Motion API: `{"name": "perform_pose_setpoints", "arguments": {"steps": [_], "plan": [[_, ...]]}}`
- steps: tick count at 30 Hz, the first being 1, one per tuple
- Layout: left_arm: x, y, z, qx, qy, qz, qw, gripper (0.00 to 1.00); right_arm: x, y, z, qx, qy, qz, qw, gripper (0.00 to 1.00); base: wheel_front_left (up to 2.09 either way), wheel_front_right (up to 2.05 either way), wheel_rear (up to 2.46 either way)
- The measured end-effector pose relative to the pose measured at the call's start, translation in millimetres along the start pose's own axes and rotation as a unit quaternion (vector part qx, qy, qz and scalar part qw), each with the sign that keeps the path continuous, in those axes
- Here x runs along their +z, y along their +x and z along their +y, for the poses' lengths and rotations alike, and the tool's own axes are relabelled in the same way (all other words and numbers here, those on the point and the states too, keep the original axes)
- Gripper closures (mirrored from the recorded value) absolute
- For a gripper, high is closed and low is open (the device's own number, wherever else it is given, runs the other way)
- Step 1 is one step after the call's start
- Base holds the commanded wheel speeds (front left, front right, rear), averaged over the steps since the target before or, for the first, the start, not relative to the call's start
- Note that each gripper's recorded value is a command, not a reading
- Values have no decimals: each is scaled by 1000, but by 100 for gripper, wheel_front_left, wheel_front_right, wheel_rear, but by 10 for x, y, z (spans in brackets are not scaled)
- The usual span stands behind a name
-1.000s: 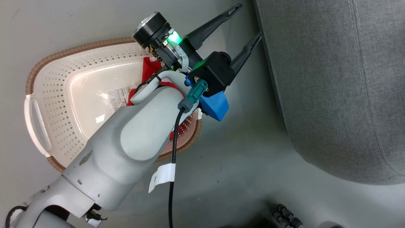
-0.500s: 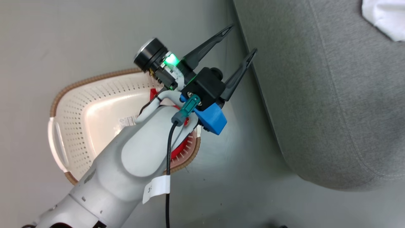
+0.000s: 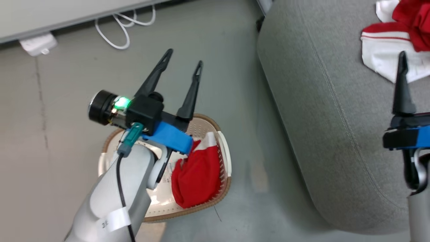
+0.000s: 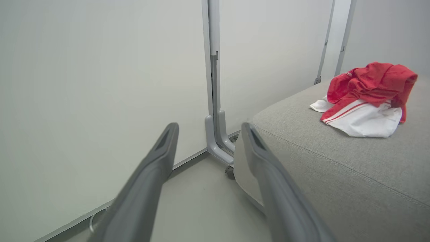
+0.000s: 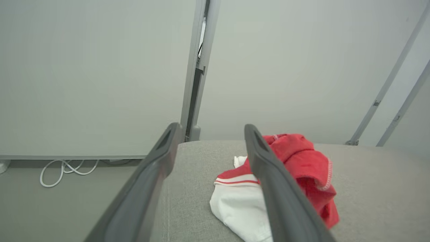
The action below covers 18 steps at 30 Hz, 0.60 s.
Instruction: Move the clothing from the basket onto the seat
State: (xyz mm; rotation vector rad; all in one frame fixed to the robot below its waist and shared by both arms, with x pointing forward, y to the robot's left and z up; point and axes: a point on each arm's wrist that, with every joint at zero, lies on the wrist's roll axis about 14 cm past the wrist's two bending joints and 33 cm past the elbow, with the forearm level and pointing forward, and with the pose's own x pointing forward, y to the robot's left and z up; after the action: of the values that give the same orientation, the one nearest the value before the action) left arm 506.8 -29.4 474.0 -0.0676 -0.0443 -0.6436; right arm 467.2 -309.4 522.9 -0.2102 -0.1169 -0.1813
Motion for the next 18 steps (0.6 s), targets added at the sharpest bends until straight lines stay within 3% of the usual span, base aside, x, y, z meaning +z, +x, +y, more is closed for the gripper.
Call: {"name": "perform_pose_setpoints", "arguments": {"steps": [10,18], "plan": [[437,-737,620,146,9,-32,989,0,493,-68,839,106,58,-60,991,0,0,0,0],[644,-1414,878,232,14,-48,971,0,664,-351,1245,153,97,-68,981,0,0,0,0]]}}
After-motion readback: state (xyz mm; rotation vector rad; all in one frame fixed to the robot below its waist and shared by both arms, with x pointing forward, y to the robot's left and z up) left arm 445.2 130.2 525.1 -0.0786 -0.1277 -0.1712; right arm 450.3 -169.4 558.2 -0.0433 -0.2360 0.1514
